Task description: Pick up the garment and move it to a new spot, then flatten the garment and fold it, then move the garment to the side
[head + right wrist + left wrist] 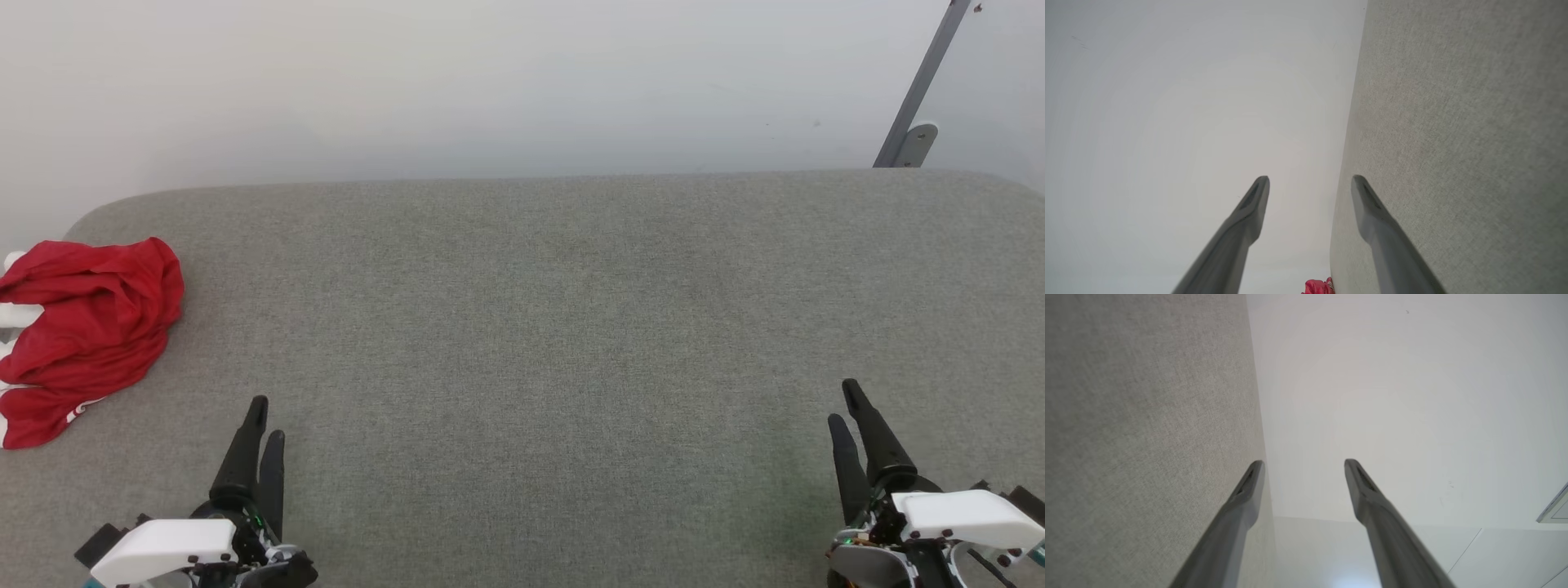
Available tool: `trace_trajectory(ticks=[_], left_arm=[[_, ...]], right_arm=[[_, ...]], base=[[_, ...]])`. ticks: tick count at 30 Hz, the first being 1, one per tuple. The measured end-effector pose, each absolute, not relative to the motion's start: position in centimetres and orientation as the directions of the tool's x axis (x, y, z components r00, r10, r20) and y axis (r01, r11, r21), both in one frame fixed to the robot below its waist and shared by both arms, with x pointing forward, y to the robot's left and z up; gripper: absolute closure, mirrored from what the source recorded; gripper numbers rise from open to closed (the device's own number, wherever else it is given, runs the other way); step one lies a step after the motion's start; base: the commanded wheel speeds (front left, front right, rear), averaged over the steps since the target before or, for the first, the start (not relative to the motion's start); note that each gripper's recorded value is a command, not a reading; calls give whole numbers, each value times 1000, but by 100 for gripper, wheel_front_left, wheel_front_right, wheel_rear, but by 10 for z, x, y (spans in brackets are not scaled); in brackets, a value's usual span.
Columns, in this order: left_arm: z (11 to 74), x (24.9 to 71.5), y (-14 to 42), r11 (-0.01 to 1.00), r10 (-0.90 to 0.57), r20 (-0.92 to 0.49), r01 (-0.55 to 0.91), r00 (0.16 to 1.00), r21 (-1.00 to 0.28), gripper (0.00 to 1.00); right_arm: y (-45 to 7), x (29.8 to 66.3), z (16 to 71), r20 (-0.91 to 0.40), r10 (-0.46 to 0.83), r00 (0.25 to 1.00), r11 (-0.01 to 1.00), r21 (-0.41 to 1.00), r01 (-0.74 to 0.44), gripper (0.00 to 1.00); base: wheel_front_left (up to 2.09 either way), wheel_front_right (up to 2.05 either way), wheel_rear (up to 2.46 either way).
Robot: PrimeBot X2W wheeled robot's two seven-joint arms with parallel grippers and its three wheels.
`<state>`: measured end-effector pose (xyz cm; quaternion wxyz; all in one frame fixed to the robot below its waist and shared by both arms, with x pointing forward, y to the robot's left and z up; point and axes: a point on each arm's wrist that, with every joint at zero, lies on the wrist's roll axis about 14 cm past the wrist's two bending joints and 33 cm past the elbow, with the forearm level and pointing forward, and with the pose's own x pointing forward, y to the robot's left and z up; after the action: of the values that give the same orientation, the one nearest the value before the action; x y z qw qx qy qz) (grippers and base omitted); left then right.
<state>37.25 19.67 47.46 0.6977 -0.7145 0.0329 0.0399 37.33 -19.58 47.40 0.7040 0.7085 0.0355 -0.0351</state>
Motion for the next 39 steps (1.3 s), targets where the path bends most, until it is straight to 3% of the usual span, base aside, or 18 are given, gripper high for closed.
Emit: trace_trajectory(ticks=[8,25,33,39], left_arm=[[487,375,202,27,33,-85,-85,996,-996,0],[486,372,214,433,52,-144,-152,988,-889,0],[488,371,218,595,66,-138,-150,988,-790,0],[495,371,220,653,78,-112,-136,991,-745,0]], right_arm=[[-190,376,477,-94,8,996,82,992,93,0],[-185,382,483,-99,57,993,482,874,59,0],[-182,383,486,-94,66,993,612,790,34,0],[-181,383,488,-87,69,994,670,742,18,0]], base=[[0,0,0],[0,0,0],[0,0,0],[0,0,0]])
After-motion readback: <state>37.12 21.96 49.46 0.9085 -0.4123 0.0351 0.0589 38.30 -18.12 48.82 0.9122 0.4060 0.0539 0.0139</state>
